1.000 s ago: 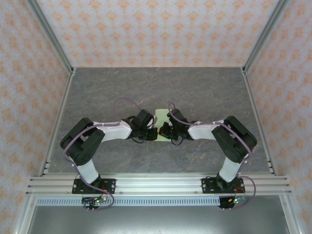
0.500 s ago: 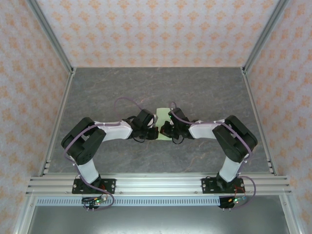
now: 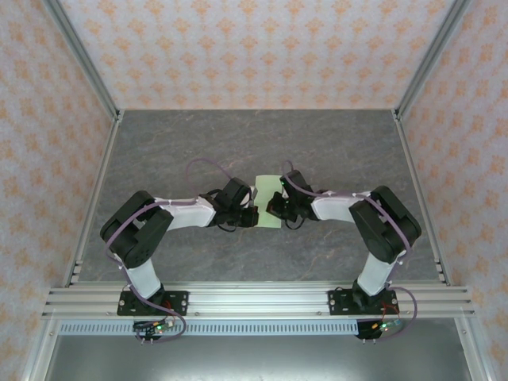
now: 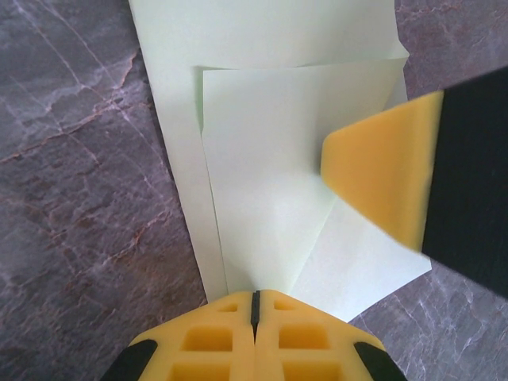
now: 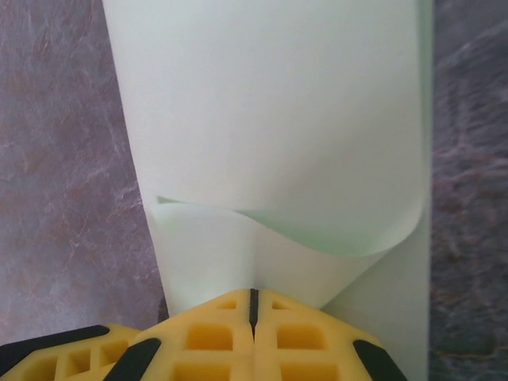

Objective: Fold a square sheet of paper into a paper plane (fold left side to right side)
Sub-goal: Fold the triangle a second time at the center of the table.

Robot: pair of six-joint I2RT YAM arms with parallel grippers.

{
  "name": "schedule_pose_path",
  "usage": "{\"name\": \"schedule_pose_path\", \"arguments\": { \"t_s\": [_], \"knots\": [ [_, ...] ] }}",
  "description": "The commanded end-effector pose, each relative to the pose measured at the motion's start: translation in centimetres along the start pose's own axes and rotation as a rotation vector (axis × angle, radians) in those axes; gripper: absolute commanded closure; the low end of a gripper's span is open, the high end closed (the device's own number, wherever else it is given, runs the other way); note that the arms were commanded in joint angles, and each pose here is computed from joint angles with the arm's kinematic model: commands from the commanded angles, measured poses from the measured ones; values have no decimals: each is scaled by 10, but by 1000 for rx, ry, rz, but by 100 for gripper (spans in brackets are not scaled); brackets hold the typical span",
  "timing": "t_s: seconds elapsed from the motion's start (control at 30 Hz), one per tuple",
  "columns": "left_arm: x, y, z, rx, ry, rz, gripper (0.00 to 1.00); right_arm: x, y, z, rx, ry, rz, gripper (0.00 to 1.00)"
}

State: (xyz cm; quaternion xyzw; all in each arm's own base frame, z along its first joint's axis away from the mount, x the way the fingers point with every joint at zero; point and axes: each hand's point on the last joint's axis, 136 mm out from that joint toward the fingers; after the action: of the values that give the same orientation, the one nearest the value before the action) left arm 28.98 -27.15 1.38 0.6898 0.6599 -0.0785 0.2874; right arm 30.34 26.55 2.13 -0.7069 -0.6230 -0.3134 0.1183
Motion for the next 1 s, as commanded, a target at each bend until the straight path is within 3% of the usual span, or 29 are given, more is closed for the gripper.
{"name": "schedule_pose_path", "arguments": {
  "t_s": [0.0,0.7,0.97],
  "knots": [
    [65,-47,12,127,231,-59,97,-12,14,-5,-37,-65,-13,99],
    [61,-43,8,114,221,-55,97,-51,52,-19,-64,-99,32,98],
    [50,-34,2,87,192,-51,96,-15,64,-56,-122,-25,-25,98]
  ]
}}
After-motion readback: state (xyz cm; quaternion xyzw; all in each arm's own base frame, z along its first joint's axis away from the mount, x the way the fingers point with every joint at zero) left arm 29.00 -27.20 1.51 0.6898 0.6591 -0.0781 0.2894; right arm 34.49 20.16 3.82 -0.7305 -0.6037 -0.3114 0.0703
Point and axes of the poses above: each hand's point on the last joint's axis, 136 mm out from that joint toward the fingers, its own z axis out along the fingers, its own x axis along the line the jaws close on, y = z × x, and after that the axes turned 6 degrees about -z, right-handed
